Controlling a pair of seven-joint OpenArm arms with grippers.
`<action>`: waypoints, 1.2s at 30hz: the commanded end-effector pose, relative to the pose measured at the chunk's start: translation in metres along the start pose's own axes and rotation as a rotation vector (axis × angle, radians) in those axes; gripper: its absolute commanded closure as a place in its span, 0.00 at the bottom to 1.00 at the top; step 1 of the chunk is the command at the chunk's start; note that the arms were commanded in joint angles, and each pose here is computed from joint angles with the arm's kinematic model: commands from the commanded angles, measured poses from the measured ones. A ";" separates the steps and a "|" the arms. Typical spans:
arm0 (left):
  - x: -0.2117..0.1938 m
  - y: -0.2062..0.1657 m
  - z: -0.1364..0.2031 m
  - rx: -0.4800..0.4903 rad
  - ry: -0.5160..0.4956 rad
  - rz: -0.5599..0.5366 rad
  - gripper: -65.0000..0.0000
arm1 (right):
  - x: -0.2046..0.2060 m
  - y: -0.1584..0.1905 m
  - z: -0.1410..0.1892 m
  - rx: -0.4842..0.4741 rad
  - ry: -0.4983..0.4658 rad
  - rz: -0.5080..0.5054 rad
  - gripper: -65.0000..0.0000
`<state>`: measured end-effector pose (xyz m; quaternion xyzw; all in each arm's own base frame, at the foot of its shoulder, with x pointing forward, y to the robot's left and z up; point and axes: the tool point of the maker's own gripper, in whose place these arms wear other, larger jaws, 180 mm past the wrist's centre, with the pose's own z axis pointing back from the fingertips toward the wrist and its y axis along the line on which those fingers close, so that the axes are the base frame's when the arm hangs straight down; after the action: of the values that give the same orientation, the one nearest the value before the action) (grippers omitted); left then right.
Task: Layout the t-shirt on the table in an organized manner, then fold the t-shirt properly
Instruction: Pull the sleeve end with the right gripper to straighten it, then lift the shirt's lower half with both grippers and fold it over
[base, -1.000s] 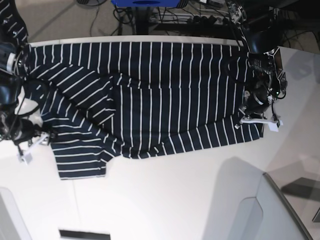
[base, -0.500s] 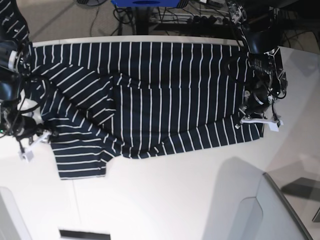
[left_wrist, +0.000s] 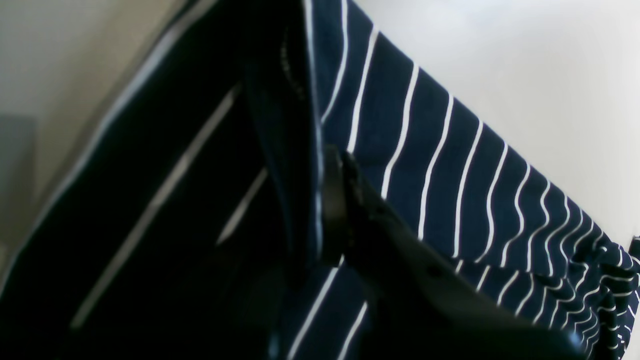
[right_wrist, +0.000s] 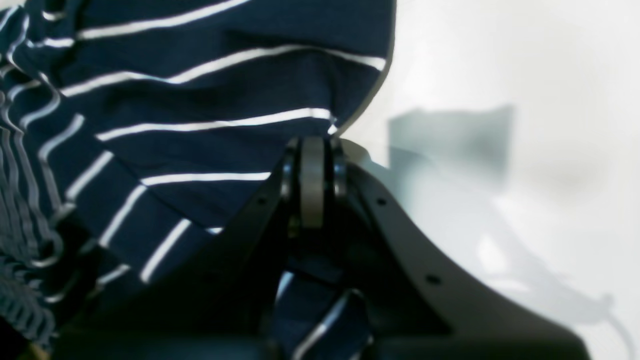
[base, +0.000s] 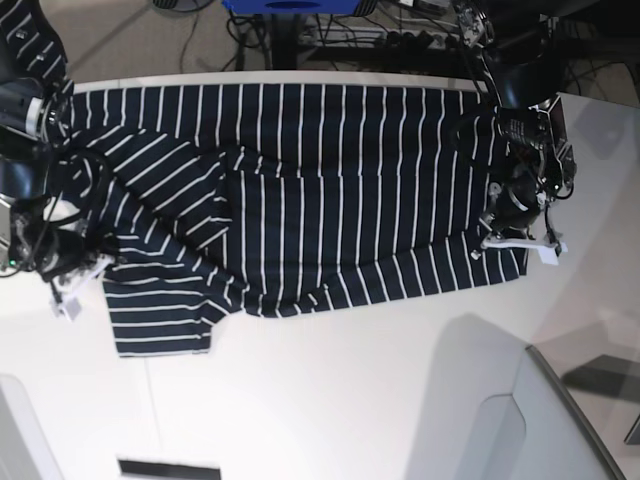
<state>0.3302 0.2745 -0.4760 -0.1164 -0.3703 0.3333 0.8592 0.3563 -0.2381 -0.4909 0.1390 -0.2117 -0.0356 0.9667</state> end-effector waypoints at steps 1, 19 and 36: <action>0.027 -0.006 0.002 -0.017 -0.062 -0.014 1.00 | 0.033 -0.006 0.015 -0.019 -0.078 0.021 1.00; 0.099 -0.043 0.015 -0.079 -0.115 -0.090 1.00 | 0.160 0.039 0.058 -0.051 -0.349 0.335 1.00; 0.088 -0.035 0.016 -0.064 -0.065 -0.097 1.00 | 0.126 0.020 0.041 -0.069 -0.292 0.367 1.00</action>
<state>0.3666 0.2974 -0.4203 -0.1168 -0.3843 0.2883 0.8692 0.4345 -0.2396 -0.4232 0.0627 -0.3369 0.1155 0.9323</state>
